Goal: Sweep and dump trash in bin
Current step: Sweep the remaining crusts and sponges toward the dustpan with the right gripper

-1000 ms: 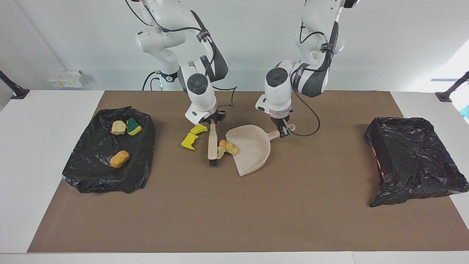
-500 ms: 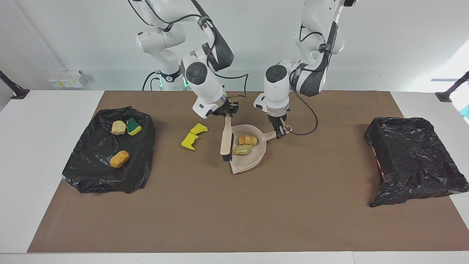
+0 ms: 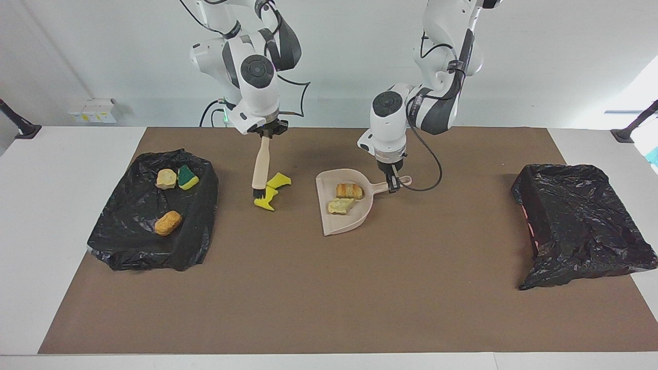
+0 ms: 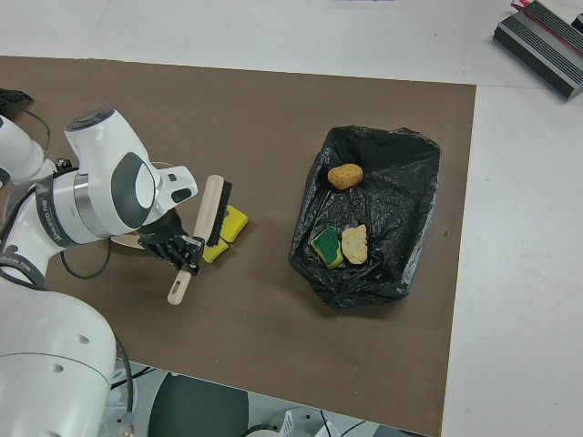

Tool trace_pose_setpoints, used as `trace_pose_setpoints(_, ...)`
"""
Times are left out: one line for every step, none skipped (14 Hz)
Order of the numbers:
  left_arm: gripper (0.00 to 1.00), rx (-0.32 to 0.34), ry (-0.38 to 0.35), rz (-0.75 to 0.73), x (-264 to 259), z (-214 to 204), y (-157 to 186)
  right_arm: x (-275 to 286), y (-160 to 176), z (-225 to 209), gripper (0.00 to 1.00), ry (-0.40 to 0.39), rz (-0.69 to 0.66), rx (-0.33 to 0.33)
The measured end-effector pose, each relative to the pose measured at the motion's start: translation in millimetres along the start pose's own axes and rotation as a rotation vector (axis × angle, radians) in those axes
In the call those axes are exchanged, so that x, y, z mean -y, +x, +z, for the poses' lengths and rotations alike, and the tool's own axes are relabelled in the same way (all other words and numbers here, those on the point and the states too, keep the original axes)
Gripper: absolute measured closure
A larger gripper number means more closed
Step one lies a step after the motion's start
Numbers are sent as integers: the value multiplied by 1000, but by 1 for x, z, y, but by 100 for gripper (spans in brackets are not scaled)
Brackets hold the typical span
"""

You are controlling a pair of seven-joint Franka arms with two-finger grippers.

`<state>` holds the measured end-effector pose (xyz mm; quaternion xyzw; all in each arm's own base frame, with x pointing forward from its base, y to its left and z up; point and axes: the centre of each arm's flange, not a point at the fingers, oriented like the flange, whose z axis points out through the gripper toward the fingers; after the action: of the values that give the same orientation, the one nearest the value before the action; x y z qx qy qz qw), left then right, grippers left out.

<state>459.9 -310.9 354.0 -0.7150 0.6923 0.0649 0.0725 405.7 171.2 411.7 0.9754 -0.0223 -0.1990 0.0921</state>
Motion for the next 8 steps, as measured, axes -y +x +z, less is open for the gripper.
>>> trace_pose_setpoints(68,6,-5,6,-3,-1,2,-9,1,20,73,-26,6,24)
trace_pose_setpoints(68,10,-7,9,-6,-2,4,-16,5,36,73,-36,7,40)
trace_pose_setpoints(68,12,-7,9,-7,-3,5,-19,7,48,73,-41,6,53)
trace_pose_setpoints(68,14,-8,3,-9,-4,6,-19,9,56,73,-43,-2,56)
trace_pose_setpoints(68,16,-9,-4,-10,-4,7,-17,11,60,73,-42,-13,49)
trace_pose_setpoints(68,17,-9,-10,-12,-5,7,-14,12,63,73,-38,-19,41)
trace_pose_setpoints(68,18,-9,-14,-13,-5,8,-10,13,65,73,-17,-19,39)
trace_pose_setpoints(68,18,-9,-16,-14,-5,9,-2,13,65,73,27,-15,43)
